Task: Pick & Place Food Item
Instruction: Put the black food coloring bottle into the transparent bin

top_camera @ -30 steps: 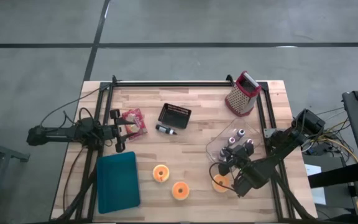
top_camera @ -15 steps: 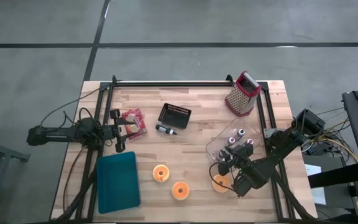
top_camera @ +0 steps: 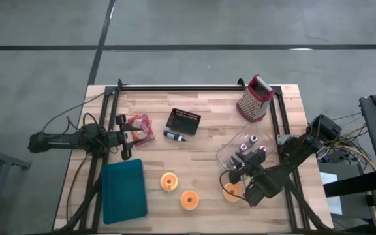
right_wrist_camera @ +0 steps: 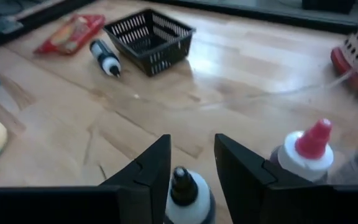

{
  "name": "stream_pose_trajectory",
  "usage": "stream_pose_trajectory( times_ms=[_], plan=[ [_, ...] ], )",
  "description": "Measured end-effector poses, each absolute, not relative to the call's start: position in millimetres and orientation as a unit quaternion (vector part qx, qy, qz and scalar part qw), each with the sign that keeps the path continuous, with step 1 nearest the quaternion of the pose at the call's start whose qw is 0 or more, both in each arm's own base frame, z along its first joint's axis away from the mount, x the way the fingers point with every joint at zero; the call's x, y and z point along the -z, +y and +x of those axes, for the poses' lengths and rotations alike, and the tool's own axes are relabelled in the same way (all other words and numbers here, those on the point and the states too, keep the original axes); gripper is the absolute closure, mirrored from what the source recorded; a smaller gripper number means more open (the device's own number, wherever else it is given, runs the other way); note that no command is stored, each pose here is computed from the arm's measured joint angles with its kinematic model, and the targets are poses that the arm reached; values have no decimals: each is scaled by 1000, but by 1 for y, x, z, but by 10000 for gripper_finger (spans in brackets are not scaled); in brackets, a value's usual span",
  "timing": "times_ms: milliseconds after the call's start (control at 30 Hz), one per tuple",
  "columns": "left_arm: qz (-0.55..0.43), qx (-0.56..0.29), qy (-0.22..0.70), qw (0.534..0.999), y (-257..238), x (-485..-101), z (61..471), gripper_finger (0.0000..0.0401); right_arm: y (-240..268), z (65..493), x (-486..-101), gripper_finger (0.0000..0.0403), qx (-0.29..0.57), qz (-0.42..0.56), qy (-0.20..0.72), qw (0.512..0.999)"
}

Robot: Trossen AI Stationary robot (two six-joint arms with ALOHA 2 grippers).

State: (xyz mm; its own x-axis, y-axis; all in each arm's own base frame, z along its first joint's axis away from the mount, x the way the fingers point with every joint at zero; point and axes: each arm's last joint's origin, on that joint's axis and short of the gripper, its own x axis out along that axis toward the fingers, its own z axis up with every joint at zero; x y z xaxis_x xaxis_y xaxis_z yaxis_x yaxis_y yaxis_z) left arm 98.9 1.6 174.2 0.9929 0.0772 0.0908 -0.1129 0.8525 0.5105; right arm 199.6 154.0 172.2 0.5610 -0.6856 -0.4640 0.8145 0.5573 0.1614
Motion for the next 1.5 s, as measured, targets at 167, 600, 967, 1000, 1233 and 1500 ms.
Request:
stream_pose_trajectory(
  times_ms=[167, 600, 967, 1000, 1233, 1500],
  plan=[
    [267, -50, -33, 962, 2, -174, 99, 201, 153, 199, -188, 281, 434, 172, 172, 867],
    [267, -49, -33, 962, 2, -174, 99, 201, 170, 217, -279, 287, 358, 94, 210, 905],
    [267, -49, -33, 962, 2, -174, 99, 201, 189, 254, -305, 300, 285, -54, 217, 932],
    [267, -49, -34, 962, 2, -174, 99, 201, 187, 259, -303, 299, 286, -61, 218, 931],
    [267, -49, -33, 962, 2, -174, 99, 201, 140, 293, -308, 252, 254, -18, 305, 918],
    [267, -49, -33, 962, 2, -174, 99, 201, 79, 329, -315, 241, 137, -32, 365, 920]
  ],
)
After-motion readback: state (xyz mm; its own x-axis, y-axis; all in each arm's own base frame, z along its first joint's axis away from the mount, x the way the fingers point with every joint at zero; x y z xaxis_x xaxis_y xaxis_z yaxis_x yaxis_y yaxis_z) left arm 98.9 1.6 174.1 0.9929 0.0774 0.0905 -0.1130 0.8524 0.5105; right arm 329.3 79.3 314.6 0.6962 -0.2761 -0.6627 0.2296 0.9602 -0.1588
